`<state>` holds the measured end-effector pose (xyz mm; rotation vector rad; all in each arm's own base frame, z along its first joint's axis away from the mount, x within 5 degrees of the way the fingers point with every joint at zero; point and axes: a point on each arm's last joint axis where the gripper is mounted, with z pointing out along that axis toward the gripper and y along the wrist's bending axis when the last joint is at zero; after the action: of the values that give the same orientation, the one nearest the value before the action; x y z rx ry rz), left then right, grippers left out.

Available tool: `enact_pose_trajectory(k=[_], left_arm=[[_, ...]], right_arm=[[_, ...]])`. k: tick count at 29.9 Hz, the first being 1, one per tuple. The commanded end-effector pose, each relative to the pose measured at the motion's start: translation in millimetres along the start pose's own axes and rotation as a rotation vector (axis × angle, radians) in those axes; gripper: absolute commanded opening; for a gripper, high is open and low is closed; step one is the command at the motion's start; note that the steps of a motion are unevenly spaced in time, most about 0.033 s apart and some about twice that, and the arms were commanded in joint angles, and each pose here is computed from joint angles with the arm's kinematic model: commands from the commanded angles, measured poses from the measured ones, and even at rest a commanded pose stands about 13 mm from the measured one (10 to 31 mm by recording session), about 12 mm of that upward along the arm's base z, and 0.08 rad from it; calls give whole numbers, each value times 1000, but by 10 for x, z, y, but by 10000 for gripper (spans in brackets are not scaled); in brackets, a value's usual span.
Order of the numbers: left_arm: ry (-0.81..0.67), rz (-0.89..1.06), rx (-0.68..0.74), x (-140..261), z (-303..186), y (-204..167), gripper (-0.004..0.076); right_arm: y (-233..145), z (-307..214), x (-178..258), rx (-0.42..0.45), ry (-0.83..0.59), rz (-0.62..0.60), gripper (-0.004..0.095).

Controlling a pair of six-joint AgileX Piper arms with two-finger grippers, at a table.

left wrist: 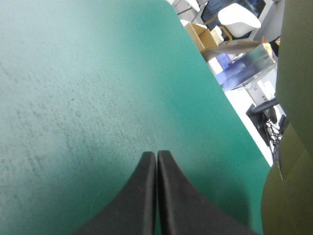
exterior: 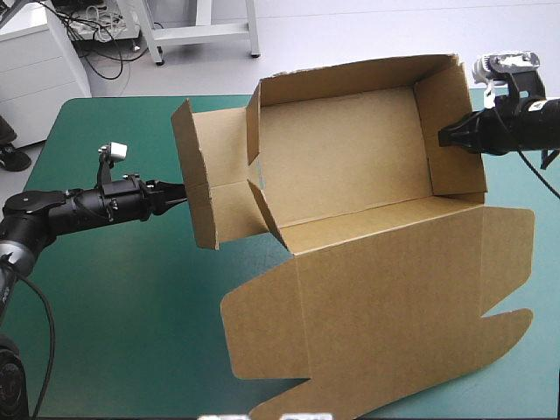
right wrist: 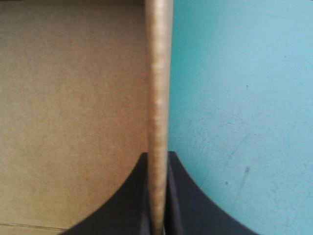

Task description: Fold the box

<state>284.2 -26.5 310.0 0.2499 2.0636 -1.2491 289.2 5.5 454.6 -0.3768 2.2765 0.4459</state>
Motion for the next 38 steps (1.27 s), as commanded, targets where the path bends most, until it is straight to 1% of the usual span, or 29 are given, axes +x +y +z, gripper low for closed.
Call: enact_pose_trajectory(k=[1, 6, 12, 19, 22, 25, 28, 33, 36, 38], left_arm=[[-66, 9, 167, -109, -72, -283, -8], [-107, -28, 196, -149, -77, -309, -9], [-90, -10, 241, -123, 5, -449, -9], [-120, -11, 336, -133, 82, -667, -6], [-106, -5, 353, -112, 118, -720, 24], [-89, 2, 371, -94, 160, -772, 117], [-78, 22, 387, -107, 186, -836, 238], [-87, 65, 405, -176, 169, -946, 398], [-98, 93, 411, -210, 137, -1010, 501], [-100, 100, 412, -215, 126, -1029, 558]], right_arm=[[161, -211, -71, -54, -90, -16, -23], [182, -214, -81, -76, -102, -29, -23], [181, -214, -83, -75, -104, -29, -23], [131, -211, -80, -21, -100, -21, -22], [124, -212, -88, -13, -108, -15, -21], [115, -211, -99, 0, -120, -5, -21], [79, -210, -107, 43, -127, 9, -16], [25, -214, -109, 102, -131, 19, -16], [21, -216, -122, 105, -145, 25, -16], [35, -216, -130, 89, -154, 31, -16]])
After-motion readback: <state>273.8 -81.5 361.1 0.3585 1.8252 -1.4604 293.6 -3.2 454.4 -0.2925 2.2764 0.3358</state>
